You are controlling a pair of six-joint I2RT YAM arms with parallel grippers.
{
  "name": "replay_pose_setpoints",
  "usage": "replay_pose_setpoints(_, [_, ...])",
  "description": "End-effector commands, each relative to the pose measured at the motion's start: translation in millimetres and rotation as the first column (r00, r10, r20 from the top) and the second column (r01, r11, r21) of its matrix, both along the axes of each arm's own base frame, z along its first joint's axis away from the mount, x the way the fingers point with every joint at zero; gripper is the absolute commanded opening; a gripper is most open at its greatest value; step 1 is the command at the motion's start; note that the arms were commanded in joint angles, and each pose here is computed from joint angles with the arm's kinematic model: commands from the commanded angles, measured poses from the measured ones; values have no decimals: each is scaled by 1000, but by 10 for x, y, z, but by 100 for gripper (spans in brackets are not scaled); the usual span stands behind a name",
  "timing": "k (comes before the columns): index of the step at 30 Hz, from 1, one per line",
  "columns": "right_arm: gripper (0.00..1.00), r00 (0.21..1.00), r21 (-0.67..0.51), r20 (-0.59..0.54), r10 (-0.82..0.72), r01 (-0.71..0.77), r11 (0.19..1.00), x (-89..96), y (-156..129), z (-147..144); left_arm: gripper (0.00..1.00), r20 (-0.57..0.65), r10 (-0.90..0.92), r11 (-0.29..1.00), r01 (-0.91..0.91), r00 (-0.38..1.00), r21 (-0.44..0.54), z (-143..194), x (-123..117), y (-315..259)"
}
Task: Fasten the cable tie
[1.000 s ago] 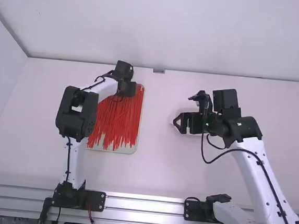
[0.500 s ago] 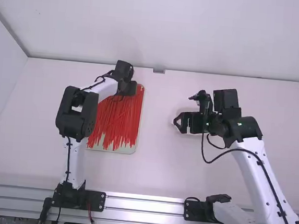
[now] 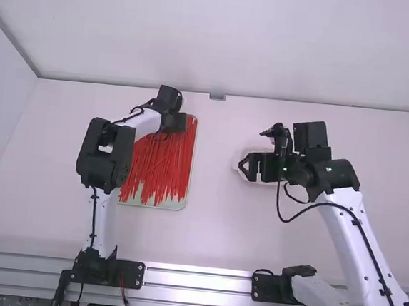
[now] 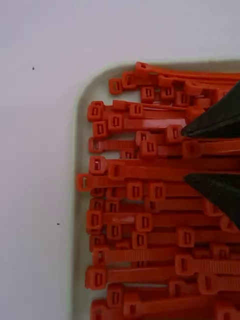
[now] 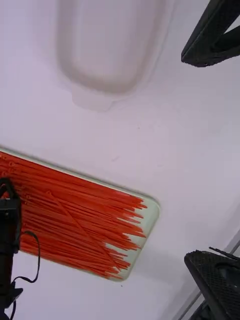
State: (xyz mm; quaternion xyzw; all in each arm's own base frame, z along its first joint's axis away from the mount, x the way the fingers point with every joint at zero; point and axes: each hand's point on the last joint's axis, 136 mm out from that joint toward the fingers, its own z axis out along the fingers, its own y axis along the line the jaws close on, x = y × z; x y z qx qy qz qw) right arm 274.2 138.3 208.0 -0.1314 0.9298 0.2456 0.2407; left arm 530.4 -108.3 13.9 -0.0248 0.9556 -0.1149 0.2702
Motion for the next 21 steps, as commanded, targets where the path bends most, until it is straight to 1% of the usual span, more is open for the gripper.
replay_pose_setpoints(1, [98, 1000, 8, 25, 0, 0, 1000, 50, 10, 100, 20, -42, 1, 1000, -1, 999, 6, -179, -108, -12])
replay_pose_setpoints(11, [98, 1000, 8, 26, 0, 0, 1000, 53, 12, 102, 17, -42, 0, 1000, 0, 999, 6, -190, -111, -12])
replay_pose_setpoints(14, [98, 1000, 8, 26, 1, -1, 1000, 52, 13, 102, 18, -37, -19, 1000, 18, 999, -13, -176, -107, -55])
replay_pose_setpoints(21, [98, 1000, 8, 25, 0, 0, 1000, 51, 10, 100, 9, -44, -28, 1000, 28, 999, -6, -187, -131, -84])
